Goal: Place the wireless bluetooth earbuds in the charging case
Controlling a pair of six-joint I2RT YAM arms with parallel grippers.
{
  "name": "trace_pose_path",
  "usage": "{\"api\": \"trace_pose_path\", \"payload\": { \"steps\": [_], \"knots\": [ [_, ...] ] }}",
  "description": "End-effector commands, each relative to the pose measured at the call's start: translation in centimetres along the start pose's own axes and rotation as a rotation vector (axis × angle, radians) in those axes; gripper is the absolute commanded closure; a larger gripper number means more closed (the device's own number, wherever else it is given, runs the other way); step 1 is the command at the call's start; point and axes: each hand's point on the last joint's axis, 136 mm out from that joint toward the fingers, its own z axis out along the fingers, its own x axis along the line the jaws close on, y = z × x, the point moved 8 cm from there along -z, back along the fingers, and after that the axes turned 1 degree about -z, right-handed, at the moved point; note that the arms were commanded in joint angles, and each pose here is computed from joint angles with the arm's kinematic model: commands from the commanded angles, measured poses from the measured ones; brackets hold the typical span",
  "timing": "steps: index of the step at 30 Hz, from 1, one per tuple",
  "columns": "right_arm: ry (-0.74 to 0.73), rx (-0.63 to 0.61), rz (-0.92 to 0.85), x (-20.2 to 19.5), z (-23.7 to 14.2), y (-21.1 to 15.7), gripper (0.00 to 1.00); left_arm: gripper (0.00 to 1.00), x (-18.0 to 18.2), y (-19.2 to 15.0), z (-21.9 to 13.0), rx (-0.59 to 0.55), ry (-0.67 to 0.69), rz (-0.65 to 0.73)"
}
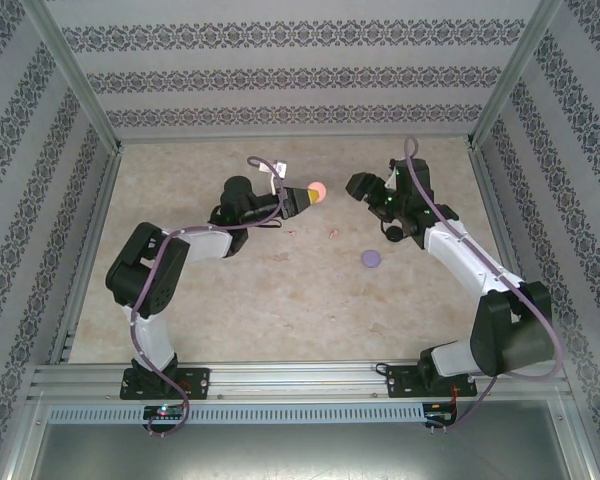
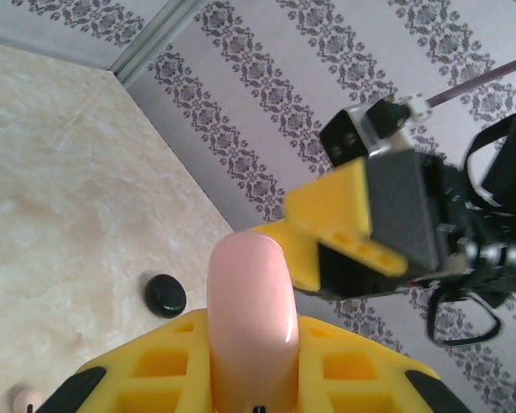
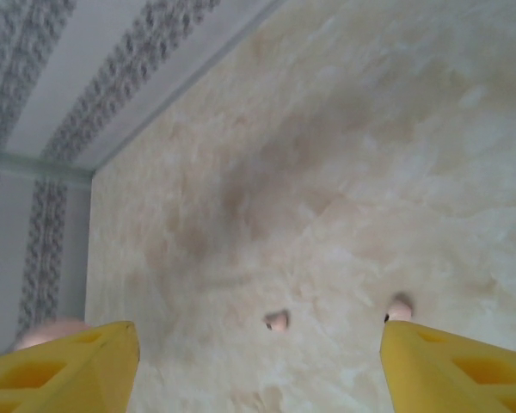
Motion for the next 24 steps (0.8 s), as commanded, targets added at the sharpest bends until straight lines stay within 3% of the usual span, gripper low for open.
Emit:
{"api": "trace_pose_path", "payload": {
  "steps": [1,8,15,24],
  "knots": [
    [0.244,0.041,-0.234,2.4,-1.1,-0.9,0.26,1.0,-1.0,0.3,-0.7,0.132,-0.031,0.053],
    [0.381,0.129,-0.336,4.4,-0.2,-2.7,0.28,1.0,-2.7,1.0,-1.1,0.236,-0.059,0.083],
    [0.384,0.154,-0.345,5.4,1.7,-3.0,0.3,1.0,-3.4,1.3,-1.2,0.242,-0.063,0.097],
    [0.275,0.129,-0.25,1.2,3.5,-2.7,0.36,1.0,-4.9,1.7,-1.8,0.24,-0.091,0.128]
  ]
}}
